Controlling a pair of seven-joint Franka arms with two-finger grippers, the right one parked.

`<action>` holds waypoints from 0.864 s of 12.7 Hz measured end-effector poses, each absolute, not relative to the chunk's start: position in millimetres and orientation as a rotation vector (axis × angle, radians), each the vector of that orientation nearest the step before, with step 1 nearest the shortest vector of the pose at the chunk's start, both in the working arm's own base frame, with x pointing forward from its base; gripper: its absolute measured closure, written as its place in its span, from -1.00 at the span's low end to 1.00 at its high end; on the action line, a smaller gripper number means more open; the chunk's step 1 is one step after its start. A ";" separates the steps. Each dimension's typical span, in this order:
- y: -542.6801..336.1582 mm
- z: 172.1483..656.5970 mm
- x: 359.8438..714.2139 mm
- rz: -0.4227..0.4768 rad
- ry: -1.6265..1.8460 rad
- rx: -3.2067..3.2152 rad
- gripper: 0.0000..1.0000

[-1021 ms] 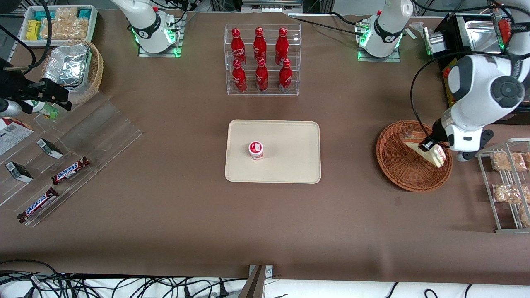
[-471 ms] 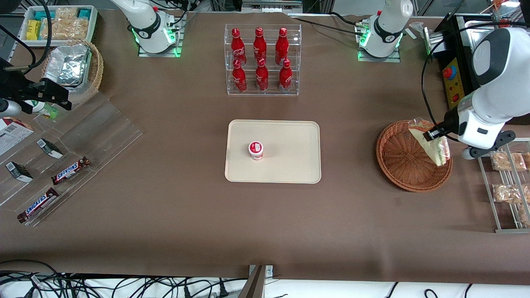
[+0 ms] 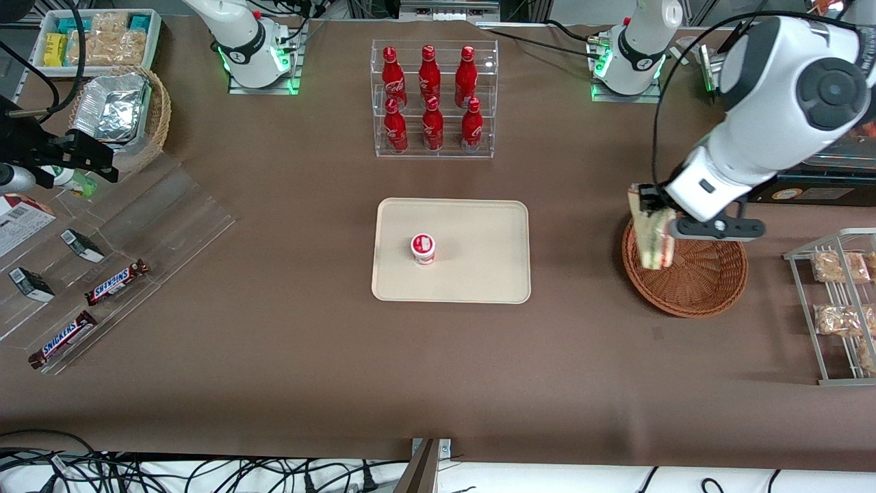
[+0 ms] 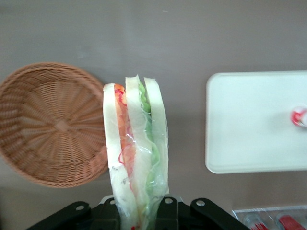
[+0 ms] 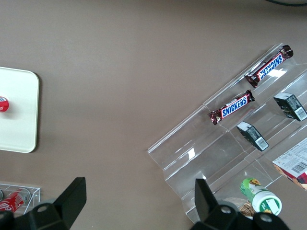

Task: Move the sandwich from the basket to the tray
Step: 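Carry the held sandwich over to the cream tray beside the cup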

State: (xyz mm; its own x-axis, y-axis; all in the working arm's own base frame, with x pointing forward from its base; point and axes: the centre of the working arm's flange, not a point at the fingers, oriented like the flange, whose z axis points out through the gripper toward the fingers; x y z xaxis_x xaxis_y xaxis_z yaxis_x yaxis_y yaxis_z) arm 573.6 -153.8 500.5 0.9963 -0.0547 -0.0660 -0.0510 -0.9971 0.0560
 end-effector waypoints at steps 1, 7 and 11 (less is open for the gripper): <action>-169.8 501.5 569.5 -0.100 -0.128 3.076 0.67; -248.3 487.3 554.4 -0.078 -0.224 3.023 0.67; -297.9 455.5 545.9 -0.078 -0.176 3.023 0.67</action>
State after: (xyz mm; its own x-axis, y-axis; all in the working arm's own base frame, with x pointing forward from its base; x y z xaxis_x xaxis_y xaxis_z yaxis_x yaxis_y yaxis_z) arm 545.9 -297.9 455.5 0.9919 -0.1187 -0.0449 -0.1129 -0.9869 0.1152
